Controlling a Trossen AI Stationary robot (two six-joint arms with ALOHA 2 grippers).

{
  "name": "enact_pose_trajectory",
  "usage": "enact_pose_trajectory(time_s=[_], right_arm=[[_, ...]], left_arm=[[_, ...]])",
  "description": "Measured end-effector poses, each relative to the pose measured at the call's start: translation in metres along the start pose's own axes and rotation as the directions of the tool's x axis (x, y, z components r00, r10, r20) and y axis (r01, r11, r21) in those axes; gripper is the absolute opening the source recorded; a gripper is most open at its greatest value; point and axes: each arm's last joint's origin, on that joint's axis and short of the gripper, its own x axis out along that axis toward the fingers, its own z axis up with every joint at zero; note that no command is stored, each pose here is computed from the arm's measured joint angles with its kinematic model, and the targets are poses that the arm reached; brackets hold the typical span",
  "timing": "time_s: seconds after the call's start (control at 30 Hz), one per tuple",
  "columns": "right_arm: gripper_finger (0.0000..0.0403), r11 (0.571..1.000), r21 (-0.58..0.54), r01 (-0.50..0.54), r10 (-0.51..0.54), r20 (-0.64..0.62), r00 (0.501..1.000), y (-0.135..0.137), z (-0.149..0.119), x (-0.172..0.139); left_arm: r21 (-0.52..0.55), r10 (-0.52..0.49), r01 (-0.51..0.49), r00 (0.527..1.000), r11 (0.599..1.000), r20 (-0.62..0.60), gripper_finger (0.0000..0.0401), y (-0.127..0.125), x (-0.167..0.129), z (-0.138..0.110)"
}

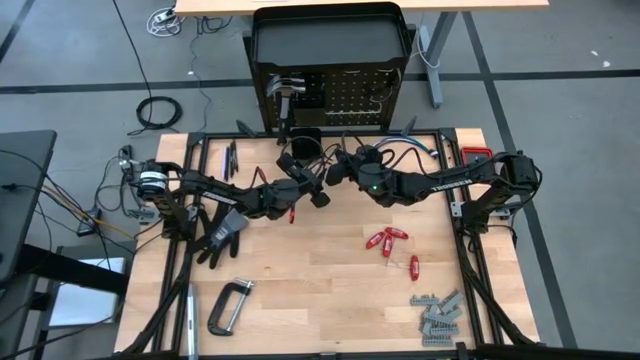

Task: Hang tools onto peg board
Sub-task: Hang the safety goggles on the peg board

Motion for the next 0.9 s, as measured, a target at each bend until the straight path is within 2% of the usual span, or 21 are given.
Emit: enact_pose_trajectory(time_s=[0.17,0.4,0.5,0.6,0.73,0.9], right_arm=[[0.0047,0.995,-0.094,-0.042,0.04,-0.022,0.999,0.004,0.005,-0.008],[0.0144,0.972,-0.173,-0.16,0.131,-0.165,0.978,0.002,0.029,-0.04],[0.0186,0.952,-0.229,-0.201,0.144,-0.245,0.959,-0.004,0.038,-0.058],[0.0219,0.921,-0.303,-0.244,0.164,-0.268,0.949,-0.008,0.044,-0.075],[0.0249,0.906,-0.33,-0.265,0.176,-0.276,0.945,-0.019,0.037,-0.088],[0.0268,0.911,-0.295,-0.287,0.203,-0.284,0.937,-0.033,0.005,-0.088]], left_arm=[[-0.082,-0.015,0.016,1.0,0.997,0.015,0.0204,-0.001,0.0,0.001],[-0.137,-0.054,0.063,0.996,0.989,0.075,0.0201,-0.002,-0.008,0.012],[-0.147,-0.103,0.121,0.987,0.982,0.123,0.02,0.0,-0.019,0.021],[-0.16,-0.174,0.205,0.967,0.966,0.185,0.02,0.005,-0.033,0.029],[-0.147,-0.24,0.274,0.947,0.95,0.215,0.0201,0.008,-0.049,0.031],[-0.135,-0.283,0.317,0.933,0.939,0.221,0.0201,0.004,-0.06,0.023]])
